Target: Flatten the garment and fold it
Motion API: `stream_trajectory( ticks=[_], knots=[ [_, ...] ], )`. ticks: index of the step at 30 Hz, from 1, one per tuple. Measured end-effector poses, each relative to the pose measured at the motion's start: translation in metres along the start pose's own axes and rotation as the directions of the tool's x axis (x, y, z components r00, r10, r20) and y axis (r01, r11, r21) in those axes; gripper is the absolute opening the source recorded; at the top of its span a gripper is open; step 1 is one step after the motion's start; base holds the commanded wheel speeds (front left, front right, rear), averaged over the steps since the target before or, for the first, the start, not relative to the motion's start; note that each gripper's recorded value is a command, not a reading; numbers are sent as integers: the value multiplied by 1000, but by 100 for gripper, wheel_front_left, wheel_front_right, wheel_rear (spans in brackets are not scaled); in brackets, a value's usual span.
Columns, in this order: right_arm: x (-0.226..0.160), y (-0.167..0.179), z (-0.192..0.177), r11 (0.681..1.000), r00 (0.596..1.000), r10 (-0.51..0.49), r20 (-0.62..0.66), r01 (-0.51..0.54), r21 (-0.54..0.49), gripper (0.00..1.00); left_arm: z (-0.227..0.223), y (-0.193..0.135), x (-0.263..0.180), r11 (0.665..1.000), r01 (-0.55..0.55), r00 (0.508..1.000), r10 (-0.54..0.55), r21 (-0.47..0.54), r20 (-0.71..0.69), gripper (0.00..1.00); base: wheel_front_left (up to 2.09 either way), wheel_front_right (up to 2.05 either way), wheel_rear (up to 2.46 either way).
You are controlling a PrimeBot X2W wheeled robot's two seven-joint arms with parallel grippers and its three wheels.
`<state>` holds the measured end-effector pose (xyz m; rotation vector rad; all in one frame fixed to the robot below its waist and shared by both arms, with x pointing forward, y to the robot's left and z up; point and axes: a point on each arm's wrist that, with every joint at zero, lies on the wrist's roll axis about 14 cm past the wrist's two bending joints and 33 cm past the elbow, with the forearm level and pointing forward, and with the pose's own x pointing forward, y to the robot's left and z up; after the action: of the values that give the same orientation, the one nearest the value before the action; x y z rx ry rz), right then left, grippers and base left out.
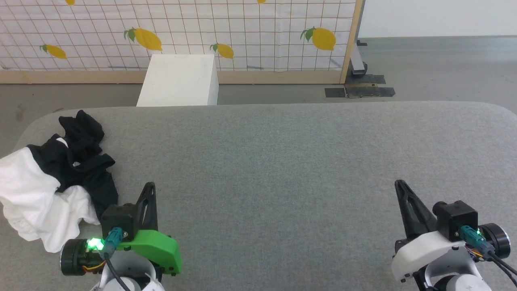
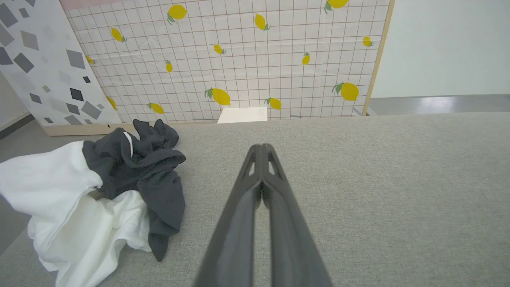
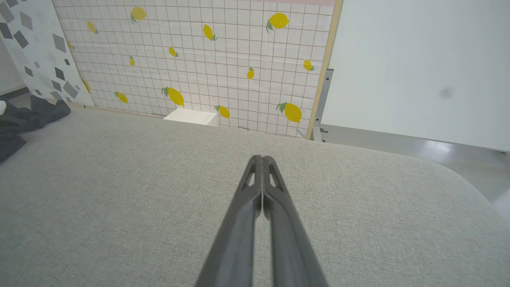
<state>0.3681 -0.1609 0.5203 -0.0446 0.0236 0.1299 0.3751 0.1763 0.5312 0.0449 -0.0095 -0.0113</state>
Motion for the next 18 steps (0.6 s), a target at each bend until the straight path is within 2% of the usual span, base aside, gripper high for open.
stream_trajectory(
  ticks=[18],
  knots=[
    [2,3,-1,1000,1000,9,2,-9,4,100,-2,0,-3,1000,-9,1000,9,-16,4,100,0,0,0]
  ],
)
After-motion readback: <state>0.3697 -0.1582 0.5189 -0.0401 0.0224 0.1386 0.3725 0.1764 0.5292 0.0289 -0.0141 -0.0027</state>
